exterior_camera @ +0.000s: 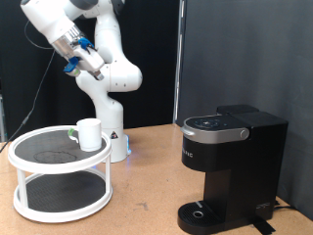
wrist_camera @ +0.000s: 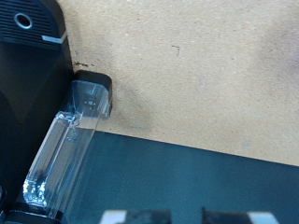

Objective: Make a cup of coffee with the keurig machine

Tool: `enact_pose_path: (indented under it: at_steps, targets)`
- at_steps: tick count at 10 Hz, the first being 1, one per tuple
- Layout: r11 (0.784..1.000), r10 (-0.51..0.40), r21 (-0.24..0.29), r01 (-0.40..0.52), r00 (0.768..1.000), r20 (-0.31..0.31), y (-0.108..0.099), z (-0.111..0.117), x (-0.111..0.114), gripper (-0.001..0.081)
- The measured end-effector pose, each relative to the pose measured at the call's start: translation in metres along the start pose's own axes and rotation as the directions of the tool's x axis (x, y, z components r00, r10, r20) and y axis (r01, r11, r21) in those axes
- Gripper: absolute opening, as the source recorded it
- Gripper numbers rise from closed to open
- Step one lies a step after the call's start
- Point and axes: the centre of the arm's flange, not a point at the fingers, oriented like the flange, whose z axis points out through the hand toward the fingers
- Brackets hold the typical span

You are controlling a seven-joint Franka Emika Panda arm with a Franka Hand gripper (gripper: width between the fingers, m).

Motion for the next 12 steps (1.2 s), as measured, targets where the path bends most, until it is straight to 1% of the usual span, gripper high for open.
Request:
enact_pose_path:
  at_steps: [1, 3, 4, 6, 7, 9, 11, 12]
  targets:
    - [1.000, 0.020, -0.007, -0.020, 1.000, 0.023, -0.001, -0.007, 0.011, 0.0000]
    - [0.998, 0.052, 0.041, -0.056, 0.996, 0.075, -0.007, -0.027, 0.031, 0.0000]
    - [0.997, 0.045, 0.060, -0.051, 0.995, 0.095, -0.009, -0.037, 0.038, 0.0000]
    - [0.996, -0.022, 0.093, 0.011, 0.993, 0.117, -0.013, -0.053, 0.050, 0.0000]
    - [0.995, -0.029, 0.098, 0.018, 0.993, 0.115, -0.017, -0.056, 0.052, 0.0000]
    - [0.995, -0.006, 0.101, -0.006, 0.993, 0.117, -0.034, -0.058, 0.053, 0.0000]
    - [0.995, 0.033, 0.084, -0.045, 0.989, 0.147, -0.052, -0.057, 0.052, 0.0000]
    - [0.996, 0.043, 0.075, -0.054, 0.988, 0.150, -0.059, -0.056, 0.051, 0.0000]
